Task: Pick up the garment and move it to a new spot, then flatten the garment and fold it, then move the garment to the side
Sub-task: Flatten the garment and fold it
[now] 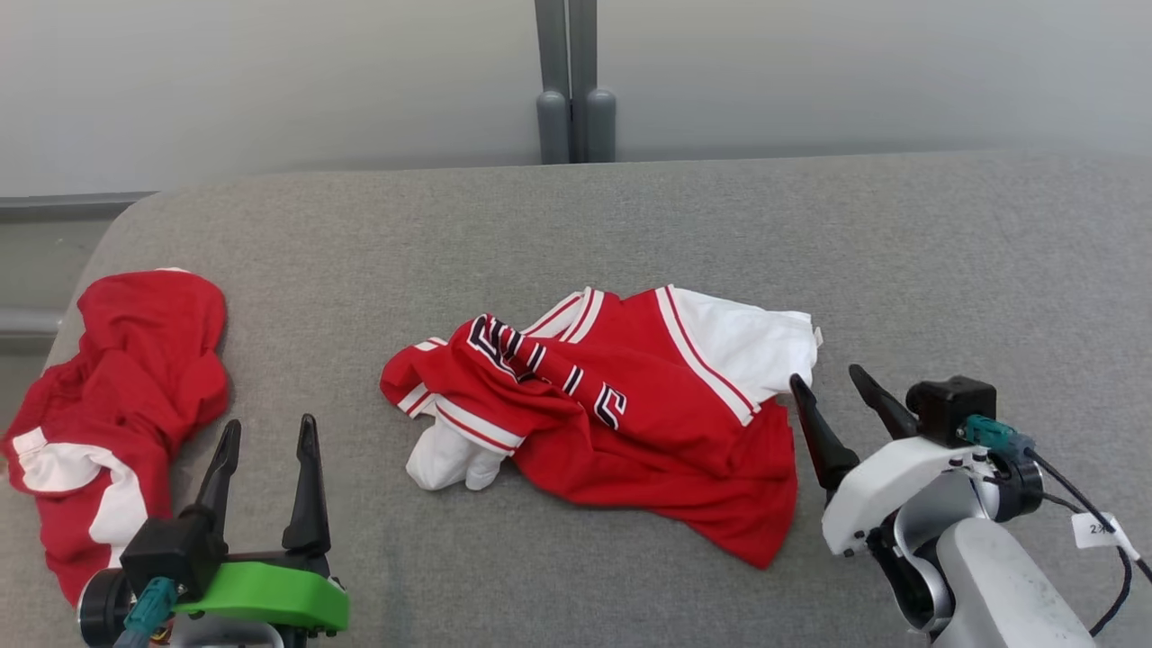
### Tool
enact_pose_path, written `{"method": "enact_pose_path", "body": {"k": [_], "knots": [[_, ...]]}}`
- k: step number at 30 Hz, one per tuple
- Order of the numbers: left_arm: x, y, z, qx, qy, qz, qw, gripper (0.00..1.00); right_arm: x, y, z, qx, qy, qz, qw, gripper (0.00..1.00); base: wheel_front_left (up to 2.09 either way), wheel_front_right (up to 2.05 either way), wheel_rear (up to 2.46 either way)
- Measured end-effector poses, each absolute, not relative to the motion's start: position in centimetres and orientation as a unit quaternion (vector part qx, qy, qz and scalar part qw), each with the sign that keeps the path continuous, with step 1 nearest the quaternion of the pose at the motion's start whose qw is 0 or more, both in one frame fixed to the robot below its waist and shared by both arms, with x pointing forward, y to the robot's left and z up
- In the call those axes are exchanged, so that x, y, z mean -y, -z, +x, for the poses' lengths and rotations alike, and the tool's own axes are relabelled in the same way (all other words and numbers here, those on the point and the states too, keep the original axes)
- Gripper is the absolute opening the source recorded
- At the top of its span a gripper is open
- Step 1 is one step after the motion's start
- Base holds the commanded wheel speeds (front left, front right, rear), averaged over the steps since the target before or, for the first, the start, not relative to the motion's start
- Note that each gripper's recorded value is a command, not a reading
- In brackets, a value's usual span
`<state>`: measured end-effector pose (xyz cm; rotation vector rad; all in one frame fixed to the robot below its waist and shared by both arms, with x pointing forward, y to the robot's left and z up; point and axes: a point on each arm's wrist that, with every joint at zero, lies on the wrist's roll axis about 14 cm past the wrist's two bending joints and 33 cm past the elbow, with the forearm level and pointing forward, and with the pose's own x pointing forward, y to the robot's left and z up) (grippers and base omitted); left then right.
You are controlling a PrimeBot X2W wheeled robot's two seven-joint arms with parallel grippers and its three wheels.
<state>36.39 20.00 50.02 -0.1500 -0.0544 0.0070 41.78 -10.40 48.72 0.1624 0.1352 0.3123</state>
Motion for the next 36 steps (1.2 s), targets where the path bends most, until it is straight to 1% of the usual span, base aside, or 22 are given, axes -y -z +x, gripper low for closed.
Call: {"method": "enact_pose_path", "body": {"k": [3,5,11,16,21,22,23,24,25,29,36], "knots": [[-20.7,-49.8,36.1,0.025,-0.014,-0.076,0.997,1.0,10.3,-46.8,42.2,-0.12,-0.158,0.075,0.977,1.0,0.0,0.0,0.0],[-21.1,-49.6,35.8,0.023,-0.021,-0.076,0.997,1.0,10.2,-46.1,42.6,-0.14,-0.158,0.077,0.974,1.0,0.0,0.0,0.0],[-22.3,-49.2,35.2,0.016,-0.043,-0.078,0.996,1.0,9.1,-45.1,43.7,-0.18,-0.161,0.097,0.965,1.0,0.0,0.0,0.0],[-23.0,-48.9,35.1,0.013,-0.054,-0.077,0.996,1.0,9.5,-43.9,44.7,-0.215,-0.14,0.124,0.959,1.0,0.0,0.0,0.0],[-23.6,-48.4,35.0,0.006,-0.063,-0.077,0.995,1.0,8.7,-43.3,45.2,-0.236,-0.144,0.129,0.952,1.0,0.0,0.0,0.0],[-23.7,-48.4,35.0,0.005,-0.065,-0.077,0.995,1.0,8.5,-43.2,45.3,-0.238,-0.145,0.132,0.951,0.83,0.0,0.0,0.0],[-23.8,-48.3,35.0,0.005,-0.067,-0.077,0.995,1.0,8.4,-43.1,45.3,-0.24,-0.146,0.133,0.95,0.62,0.0,0.0,0.0],[-23.9,-48.3,35.0,0.005,-0.067,-0.077,0.995,1.0,8.3,-43.1,45.3,-0.242,-0.146,0.134,0.95,0.36,0.0,0.0,0.0],[-23.9,-48.3,35.0,0.004,-0.068,-0.076,0.995,1.0,8.2,-43.1,45.4,-0.241,-0.147,0.135,0.95,0.0,0.0,0.0,0.0],[-24.1,-48.1,34.9,0.002,-0.072,-0.077,0.994,1.0,7.8,-43.4,45.7,-0.234,-0.151,0.136,0.951,0.0,0.0,0.0,0.0],[-24.1,-48.1,34.8,0.002,-0.074,-0.079,0.994,1.0,6.7,-46.6,46.7,-0.181,-0.173,0.126,0.96,0.0,0.0,0.0,0.0]]}}
